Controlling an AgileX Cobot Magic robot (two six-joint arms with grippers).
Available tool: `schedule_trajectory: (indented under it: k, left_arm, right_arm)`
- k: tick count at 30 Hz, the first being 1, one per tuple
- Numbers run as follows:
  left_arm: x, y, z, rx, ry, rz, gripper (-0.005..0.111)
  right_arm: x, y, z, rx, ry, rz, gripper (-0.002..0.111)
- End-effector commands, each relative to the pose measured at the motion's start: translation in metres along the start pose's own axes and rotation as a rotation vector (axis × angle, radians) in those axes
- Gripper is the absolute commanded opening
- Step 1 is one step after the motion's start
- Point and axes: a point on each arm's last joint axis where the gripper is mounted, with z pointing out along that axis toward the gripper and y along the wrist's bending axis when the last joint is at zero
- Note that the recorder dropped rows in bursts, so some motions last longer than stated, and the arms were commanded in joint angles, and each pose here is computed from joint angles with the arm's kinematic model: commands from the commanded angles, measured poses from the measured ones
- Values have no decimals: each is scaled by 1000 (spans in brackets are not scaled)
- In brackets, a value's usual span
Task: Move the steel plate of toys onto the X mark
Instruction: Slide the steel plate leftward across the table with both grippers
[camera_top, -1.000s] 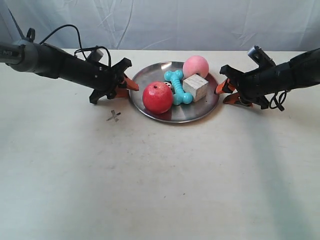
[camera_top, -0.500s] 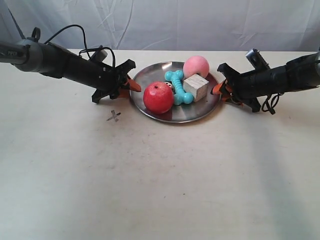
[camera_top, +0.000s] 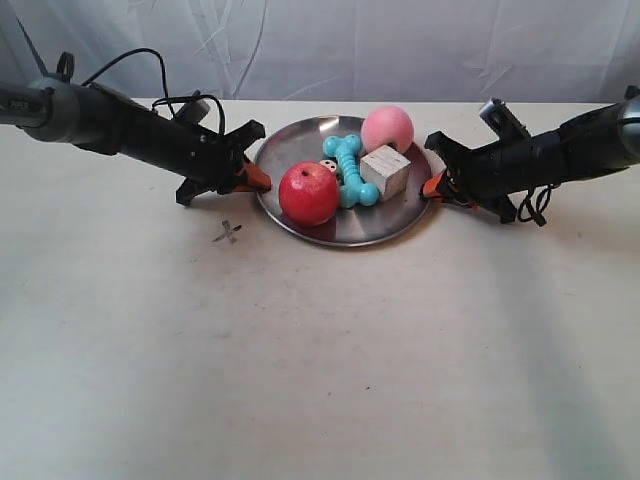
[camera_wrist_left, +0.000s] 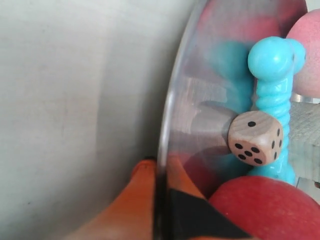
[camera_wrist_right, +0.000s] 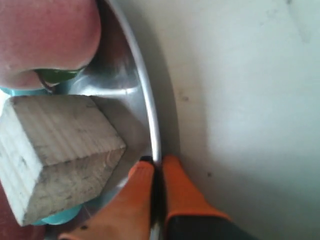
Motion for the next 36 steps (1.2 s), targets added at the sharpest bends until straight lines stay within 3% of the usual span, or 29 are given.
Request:
schedule_trajectory:
  k: [1, 6, 14, 20, 27, 31, 36]
  left_arm:
    - [15, -1, 8, 15, 164, 44, 0]
    - [10, -5, -5, -67, 227, 53, 0]
    - [3, -18, -35, -36, 243, 58, 0]
    - [-5, -23, -72, -112, 241, 134, 0]
    - [-2, 15, -112, -112, 283, 23, 0]
    - [10, 45, -145, -244, 257, -29, 0]
    - [30, 78, -155, -282, 245, -117, 0]
  right_arm:
    - [26, 6, 5, -2, 195, -58, 0]
    - [19, 19, -8, 16, 232, -62, 0]
    - [18, 43, -26, -59, 274, -86, 0]
    - [27, 83, -39, -104, 286, -158, 0]
    - [69, 131, -10, -116, 371, -235, 0]
    - [88, 148, 2, -106, 383, -247, 0]
    - [103, 157, 14, -77, 386, -271, 0]
